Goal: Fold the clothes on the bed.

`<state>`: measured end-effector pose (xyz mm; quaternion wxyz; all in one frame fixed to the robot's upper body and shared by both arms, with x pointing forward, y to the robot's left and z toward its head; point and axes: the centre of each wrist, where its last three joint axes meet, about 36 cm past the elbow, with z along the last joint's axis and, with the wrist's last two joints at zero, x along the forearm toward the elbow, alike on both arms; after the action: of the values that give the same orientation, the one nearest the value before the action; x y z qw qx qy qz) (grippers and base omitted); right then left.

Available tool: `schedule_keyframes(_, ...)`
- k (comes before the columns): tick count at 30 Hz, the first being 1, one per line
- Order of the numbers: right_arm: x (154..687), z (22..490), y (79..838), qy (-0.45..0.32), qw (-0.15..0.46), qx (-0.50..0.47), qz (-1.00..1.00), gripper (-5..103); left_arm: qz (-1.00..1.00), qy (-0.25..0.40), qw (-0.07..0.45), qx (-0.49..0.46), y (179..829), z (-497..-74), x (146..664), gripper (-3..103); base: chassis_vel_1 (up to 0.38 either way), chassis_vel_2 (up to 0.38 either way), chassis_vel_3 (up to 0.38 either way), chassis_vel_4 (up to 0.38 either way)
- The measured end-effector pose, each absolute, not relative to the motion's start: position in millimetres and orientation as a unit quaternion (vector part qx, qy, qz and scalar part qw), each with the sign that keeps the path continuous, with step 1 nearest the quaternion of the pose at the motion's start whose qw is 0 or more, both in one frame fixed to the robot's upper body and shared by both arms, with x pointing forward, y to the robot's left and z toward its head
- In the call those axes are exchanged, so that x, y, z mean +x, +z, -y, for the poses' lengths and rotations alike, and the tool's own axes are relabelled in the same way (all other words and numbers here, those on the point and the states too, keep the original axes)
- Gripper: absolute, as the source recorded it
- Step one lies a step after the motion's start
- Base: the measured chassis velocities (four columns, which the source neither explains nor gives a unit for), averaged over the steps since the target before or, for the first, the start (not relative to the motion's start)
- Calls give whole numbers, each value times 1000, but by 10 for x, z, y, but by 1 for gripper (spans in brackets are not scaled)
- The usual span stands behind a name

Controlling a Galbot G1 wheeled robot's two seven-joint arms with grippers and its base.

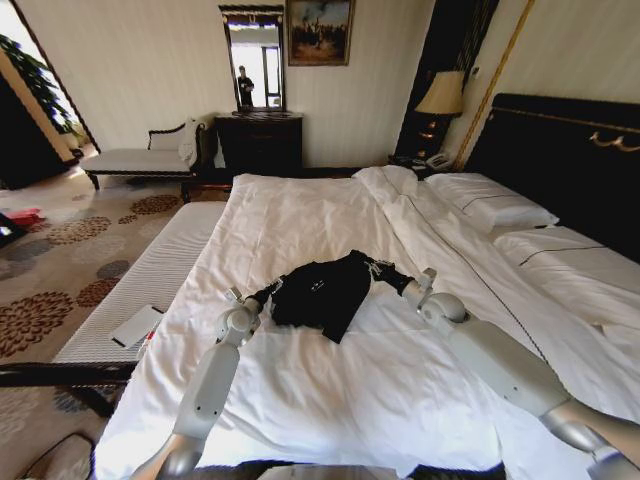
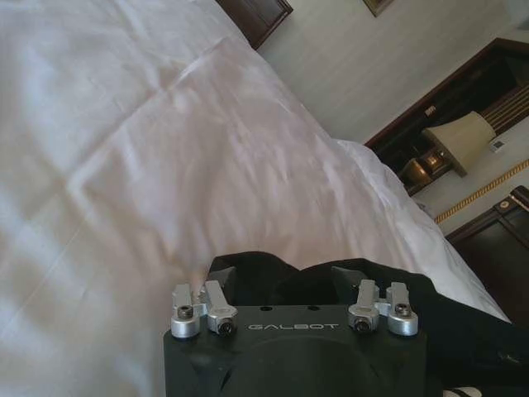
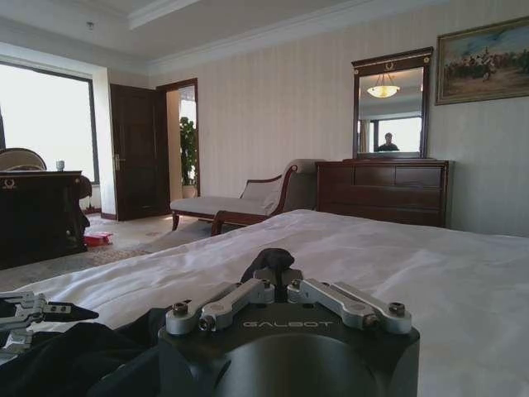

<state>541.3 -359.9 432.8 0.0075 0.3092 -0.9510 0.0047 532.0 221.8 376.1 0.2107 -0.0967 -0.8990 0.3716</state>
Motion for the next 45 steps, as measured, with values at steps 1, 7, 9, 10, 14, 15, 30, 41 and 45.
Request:
schedule_keyframes(1,5412,3603,4327,5,8,309,951,2,899,370,212,-97,3743,-2217,5313,64,0,0,0,0)
schedule_keyframes(7,5408,3630,4339,8,7,307,952,2,899,367,220,-96,3652,-2216,5279,36,0,0,0,0)
schedule_keyframes(9,5406,3645,4348,9,7,306,952,2,899,366,221,-97,3633,-2208,5265,31,0,0,0,0)
schedule_keyframes(10,5406,3645,4348,9,7,306,952,2,899,366,221,-97,3633,-2208,5265,31,0,0,0,0)
schedule_keyframes(14,5404,3670,4356,10,6,304,953,2,899,366,223,-97,3616,-2192,5263,10,0,0,0,0)
schedule_keyframes(15,5402,3673,4351,10,6,303,953,2,898,366,223,-98,3615,-2176,5262,4,0,0,0,0)
schedule_keyframes(30,5370,3644,4280,11,10,304,952,2,897,366,222,-106,3619,-2053,5275,32,0,0,0,0)
schedule_keyframes(41,5365,3649,4276,11,11,304,953,2,897,366,223,-108,3607,-2018,5298,69,0,0,0,0)
schedule_keyframes(45,5356,3668,4281,12,10,302,953,2,897,364,225,-110,3589,-1969,5317,50,0,0,0,0)
